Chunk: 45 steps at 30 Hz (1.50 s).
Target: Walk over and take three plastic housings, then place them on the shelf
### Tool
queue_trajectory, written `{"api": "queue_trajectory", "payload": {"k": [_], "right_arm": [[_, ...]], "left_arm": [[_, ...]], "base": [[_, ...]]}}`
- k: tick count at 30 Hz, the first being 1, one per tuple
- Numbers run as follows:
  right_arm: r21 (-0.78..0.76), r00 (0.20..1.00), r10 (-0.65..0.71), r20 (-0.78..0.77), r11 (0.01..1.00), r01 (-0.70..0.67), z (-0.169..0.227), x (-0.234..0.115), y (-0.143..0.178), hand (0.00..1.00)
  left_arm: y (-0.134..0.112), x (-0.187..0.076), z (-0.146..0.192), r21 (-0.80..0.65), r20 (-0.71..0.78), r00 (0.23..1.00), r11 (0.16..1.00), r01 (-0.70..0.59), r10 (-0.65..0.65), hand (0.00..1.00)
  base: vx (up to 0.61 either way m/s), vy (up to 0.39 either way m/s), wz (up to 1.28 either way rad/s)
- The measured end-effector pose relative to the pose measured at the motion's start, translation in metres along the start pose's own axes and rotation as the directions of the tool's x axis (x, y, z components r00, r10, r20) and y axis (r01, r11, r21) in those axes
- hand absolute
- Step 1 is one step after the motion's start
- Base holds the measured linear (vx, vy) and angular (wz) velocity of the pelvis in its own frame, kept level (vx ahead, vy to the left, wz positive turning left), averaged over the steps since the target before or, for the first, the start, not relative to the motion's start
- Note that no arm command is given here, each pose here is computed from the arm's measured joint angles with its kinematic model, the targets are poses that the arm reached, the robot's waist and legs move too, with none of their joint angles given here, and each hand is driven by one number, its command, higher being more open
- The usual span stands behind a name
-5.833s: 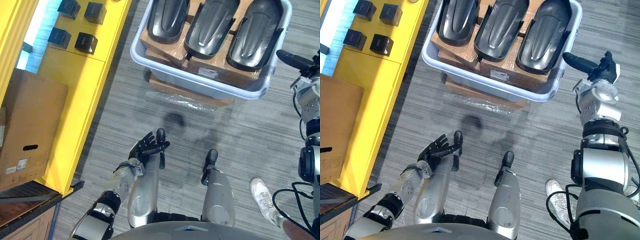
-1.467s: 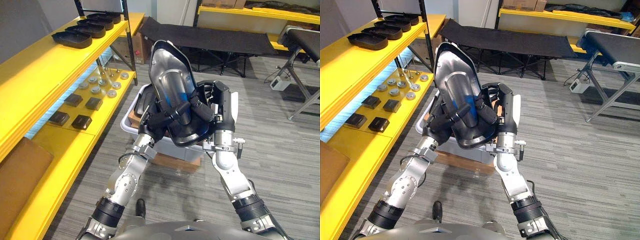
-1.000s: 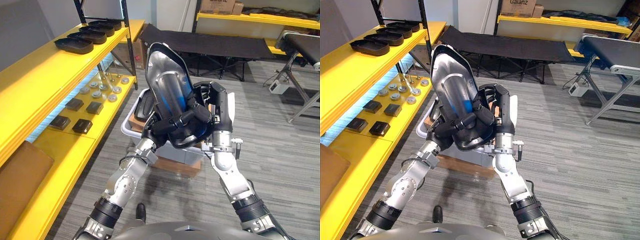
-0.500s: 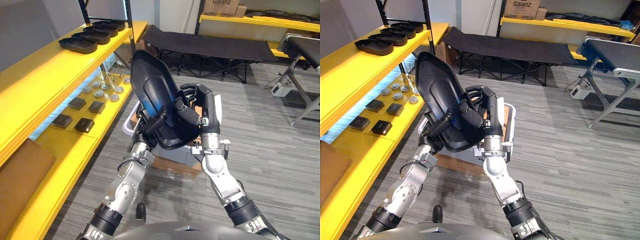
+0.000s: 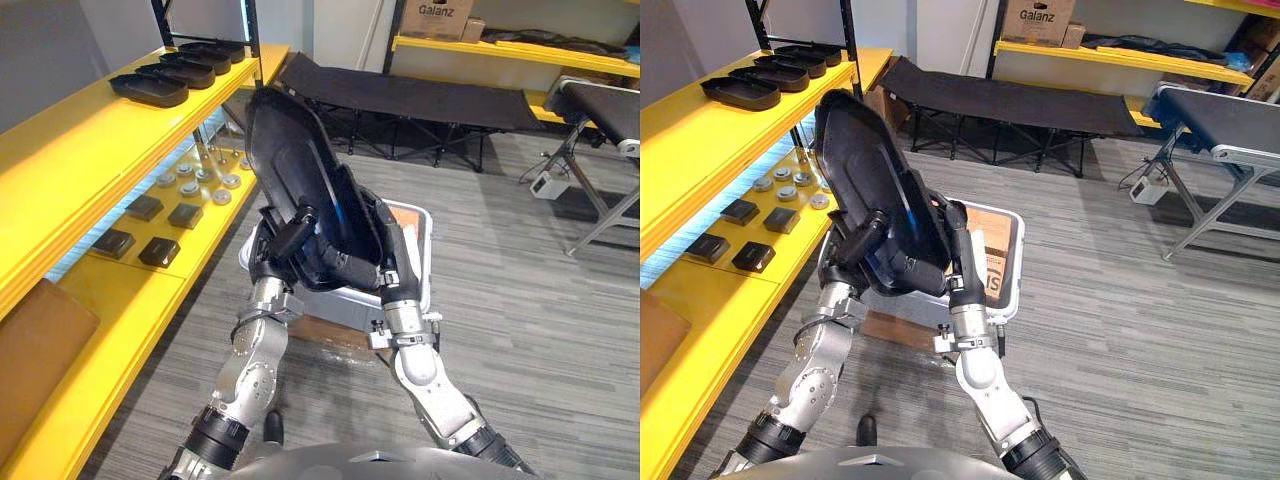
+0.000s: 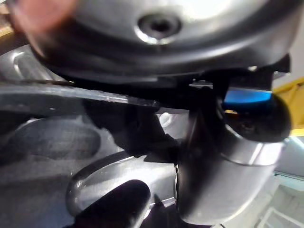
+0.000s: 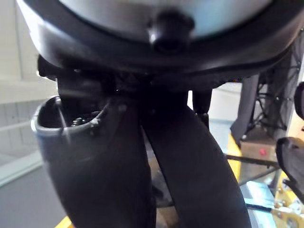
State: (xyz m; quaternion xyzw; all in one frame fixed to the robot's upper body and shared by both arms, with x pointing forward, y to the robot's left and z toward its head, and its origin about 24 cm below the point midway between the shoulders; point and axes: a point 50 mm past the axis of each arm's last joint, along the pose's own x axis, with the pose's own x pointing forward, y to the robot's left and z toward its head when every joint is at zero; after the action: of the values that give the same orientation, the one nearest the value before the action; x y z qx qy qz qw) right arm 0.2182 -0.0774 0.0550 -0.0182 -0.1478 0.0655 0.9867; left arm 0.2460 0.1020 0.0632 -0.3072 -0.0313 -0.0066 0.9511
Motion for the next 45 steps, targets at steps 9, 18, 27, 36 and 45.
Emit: {"api": "queue_trajectory", "payload": {"k": [9,18,27,36,45], "right_arm": [[0.005,0.991,0.116,0.071,0.993,-0.116,0.035,0.013,-0.035,1.00],[0.101,0.996,-0.063,0.065,0.993,0.056,0.045,-0.009,-0.097,1.00],[0.218,0.935,-0.159,-0.316,0.947,0.234,-0.019,-0.053,-0.089,1.00],[0.168,0.776,-0.304,-0.553,0.871,0.461,-0.074,-0.082,-0.101,1.00],[0.285,0.850,-0.203,-0.487,0.883,0.374,-0.073,-0.047,-0.082,1.00]], "left_arm": [[-0.012,0.001,0.052,0.489,0.389,0.918,0.862,-0.136,-0.076,0.00],[0.031,-0.001,0.078,0.638,0.566,0.824,0.632,-0.440,0.003,0.00],[0.059,-0.029,0.040,0.528,0.336,0.925,0.778,-0.341,0.178,0.00],[0.053,-0.038,0.030,0.490,0.277,0.953,0.835,-0.249,0.122,0.00],[0.060,-0.052,0.058,0.438,0.438,0.870,0.792,-0.425,0.224,0.00]], "base": [[0.00,0.000,-0.01],[0.00,-0.009,-0.10],[0.04,-0.011,-0.10],[0.01,-0.001,-0.01],[0.00,-0.013,0.42]]}}
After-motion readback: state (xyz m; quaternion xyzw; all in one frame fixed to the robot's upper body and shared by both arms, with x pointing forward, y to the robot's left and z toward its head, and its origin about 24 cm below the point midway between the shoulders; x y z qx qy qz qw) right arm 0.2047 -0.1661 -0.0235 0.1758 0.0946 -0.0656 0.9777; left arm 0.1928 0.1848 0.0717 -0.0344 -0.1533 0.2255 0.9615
